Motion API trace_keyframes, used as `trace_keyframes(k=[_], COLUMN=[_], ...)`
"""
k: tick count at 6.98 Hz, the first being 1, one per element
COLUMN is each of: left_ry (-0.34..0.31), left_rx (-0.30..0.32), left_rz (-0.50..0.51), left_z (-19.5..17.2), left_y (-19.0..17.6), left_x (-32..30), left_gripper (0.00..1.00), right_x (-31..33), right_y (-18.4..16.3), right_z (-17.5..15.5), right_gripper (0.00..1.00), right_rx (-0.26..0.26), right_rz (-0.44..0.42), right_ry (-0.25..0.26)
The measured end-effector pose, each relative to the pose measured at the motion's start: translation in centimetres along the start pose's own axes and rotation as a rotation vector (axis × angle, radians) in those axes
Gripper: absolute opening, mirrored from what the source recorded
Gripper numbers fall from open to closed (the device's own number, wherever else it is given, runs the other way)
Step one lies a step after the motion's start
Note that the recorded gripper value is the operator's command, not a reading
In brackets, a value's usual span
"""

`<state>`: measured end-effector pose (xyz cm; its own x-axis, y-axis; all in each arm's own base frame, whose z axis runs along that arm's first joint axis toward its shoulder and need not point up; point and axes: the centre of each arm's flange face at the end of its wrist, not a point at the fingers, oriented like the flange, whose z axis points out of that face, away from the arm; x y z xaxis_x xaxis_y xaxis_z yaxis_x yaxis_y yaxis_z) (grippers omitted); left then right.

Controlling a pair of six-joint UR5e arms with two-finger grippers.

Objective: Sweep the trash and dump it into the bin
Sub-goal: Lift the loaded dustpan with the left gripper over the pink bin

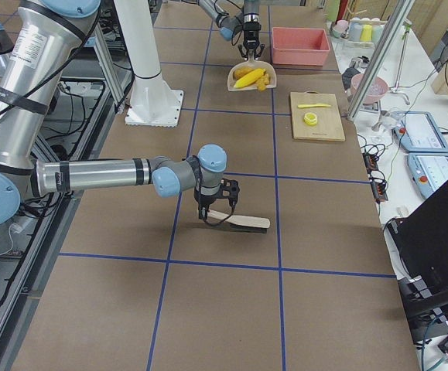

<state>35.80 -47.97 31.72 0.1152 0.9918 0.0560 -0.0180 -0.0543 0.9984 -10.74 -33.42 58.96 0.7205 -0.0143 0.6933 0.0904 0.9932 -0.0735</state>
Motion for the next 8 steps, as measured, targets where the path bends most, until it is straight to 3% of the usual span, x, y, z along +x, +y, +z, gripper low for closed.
trace_keyframes(k=[2, 3, 5, 7, 8], left_ry=[-0.090, -0.090, -0.040, -0.078, -0.143], left_rx=[0.048, 0.068, 0.089, 0.108, 0.119], left_rz=[-0.016, -0.113, -0.425, -0.507, -0.516], left_z=[-4.3, -5.2, -6.5, -9.6, -12.4], left_y=[-0.2, -0.3, 0.0, 1.5, 2.9], left_x=[-2.2, -2.4, -2.4, -3.3, -4.2], left_gripper=[0.00, 0.00, 0.00, 0.00, 0.00], right_x=[1.4, 1.8, 2.8, 3.7, 3.8], right_y=[1.5, 2.0, 2.7, 3.1, 3.2], right_z=[-0.1, -0.1, 0.4, 1.9, 2.5], right_gripper=[0.00, 0.00, 0.00, 0.00, 0.00], right_rx=[0.070, 0.091, 0.117, 0.123, 0.116], right_rz=[0.015, 0.024, 0.049, 0.059, 0.059], right_ry=[0.005, 0.006, 0.002, -0.010, -0.011])
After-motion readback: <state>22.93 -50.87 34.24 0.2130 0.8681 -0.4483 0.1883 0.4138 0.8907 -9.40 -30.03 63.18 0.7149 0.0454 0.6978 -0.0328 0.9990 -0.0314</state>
